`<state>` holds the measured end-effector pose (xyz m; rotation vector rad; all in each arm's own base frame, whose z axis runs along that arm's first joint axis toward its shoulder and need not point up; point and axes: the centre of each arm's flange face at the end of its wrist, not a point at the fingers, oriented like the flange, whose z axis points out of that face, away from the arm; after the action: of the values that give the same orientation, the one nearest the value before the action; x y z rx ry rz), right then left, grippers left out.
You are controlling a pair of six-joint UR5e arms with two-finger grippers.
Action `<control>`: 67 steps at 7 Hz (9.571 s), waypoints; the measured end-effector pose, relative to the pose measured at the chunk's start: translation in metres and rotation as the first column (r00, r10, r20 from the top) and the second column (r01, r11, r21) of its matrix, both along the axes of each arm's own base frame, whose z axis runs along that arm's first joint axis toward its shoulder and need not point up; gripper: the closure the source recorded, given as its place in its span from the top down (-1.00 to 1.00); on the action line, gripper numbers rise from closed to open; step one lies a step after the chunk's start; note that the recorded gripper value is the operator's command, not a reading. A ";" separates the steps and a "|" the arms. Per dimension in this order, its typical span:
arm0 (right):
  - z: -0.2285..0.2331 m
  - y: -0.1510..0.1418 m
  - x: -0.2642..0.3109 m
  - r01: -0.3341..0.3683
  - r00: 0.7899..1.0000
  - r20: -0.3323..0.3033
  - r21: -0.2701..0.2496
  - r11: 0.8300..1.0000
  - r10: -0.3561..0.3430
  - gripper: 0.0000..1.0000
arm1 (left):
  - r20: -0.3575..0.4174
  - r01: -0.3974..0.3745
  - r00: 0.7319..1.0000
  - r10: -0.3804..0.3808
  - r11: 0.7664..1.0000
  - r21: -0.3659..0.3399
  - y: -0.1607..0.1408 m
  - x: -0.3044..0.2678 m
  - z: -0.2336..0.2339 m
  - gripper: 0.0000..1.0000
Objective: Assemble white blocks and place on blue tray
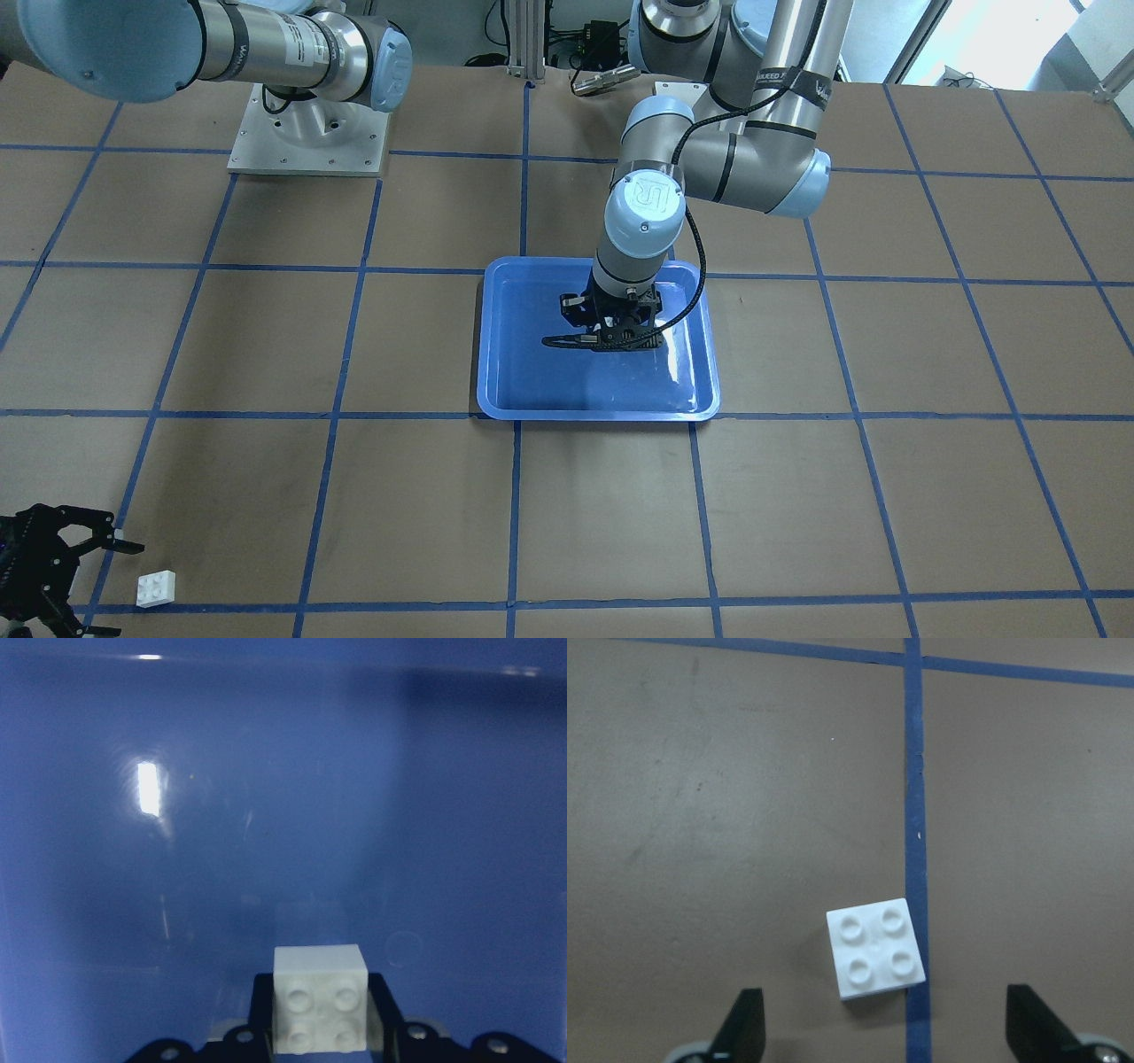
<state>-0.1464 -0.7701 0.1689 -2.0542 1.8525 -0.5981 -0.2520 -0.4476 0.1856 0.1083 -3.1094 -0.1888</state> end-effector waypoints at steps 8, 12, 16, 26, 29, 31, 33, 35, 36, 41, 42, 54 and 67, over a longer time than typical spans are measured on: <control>-0.003 -0.002 0.017 -0.036 0.998 -0.044 0.024 0.999 0.037 -0.95 | -0.036 -0.002 0.999 0.002 1.000 0.005 -0.046 0.021 0.093 0.79; 0.012 -0.002 0.031 0.002 0.997 -0.074 0.060 0.998 0.003 -1.00 | -0.097 -0.014 0.995 0.027 0.991 0.132 -0.037 0.062 0.055 0.51; 0.103 0.025 0.145 0.127 0.992 -0.041 0.220 0.967 -0.121 -1.00 | -0.172 -0.028 0.984 0.048 0.993 0.118 -0.020 0.062 0.015 -0.43; 0.054 0.281 0.390 0.202 0.979 0.027 0.027 0.979 -0.202 -1.00 | -0.203 -0.060 0.975 0.088 0.988 0.139 -0.019 0.074 0.000 -1.00; 0.041 0.319 0.437 0.155 0.987 0.036 0.042 0.987 -0.156 -1.00 | -0.203 -0.062 0.975 0.089 0.989 0.133 -0.018 0.075 -0.001 -1.00; 0.031 0.335 0.442 0.149 0.988 0.044 0.024 0.989 -0.150 -1.00 | -0.205 -0.062 0.975 0.088 0.990 0.129 -0.018 0.075 -0.002 -1.00; 0.015 0.336 0.449 0.136 0.988 0.065 0.011 0.991 -0.136 -1.00 | -0.205 -0.061 0.975 0.087 0.990 0.130 -0.017 0.075 -0.004 -1.00; -0.006 0.343 0.465 0.105 0.990 0.090 0.007 0.994 -0.105 -1.00 | -0.213 -0.061 0.973 0.088 0.990 0.131 -0.016 0.074 -0.005 -1.00; -0.011 0.345 0.469 0.099 0.991 0.094 0.005 0.995 -0.099 -1.00 | -0.217 -0.062 0.972 0.089 0.990 0.131 -0.016 0.073 -0.005 -1.00; -0.023 0.347 0.474 0.107 0.989 0.095 0.034 0.994 -0.110 -0.98 | -0.220 -0.061 0.971 0.089 0.989 0.132 -0.017 0.073 -0.008 -1.00; -0.023 0.348 0.478 0.110 0.989 0.095 0.038 0.993 -0.113 -0.96 | -0.222 -0.063 0.971 0.091 0.990 0.128 -0.018 0.073 -0.010 -1.00; -0.016 0.355 0.489 0.224 0.966 0.102 0.128 0.966 -0.238 1.00 | -0.217 -0.115 0.966 0.141 0.985 0.128 -0.023 0.068 -0.016 -1.00; 0.162 0.300 0.362 0.828 0.490 -0.185 0.403 0.389 -0.852 1.00 | -0.150 -0.061 0.986 0.065 0.998 0.032 -0.068 0.107 0.076 -0.85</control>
<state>0.2159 -0.4700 0.3306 -0.6436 2.6332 -0.3471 -0.1452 -0.5151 0.2614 0.1837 -2.9481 -0.2262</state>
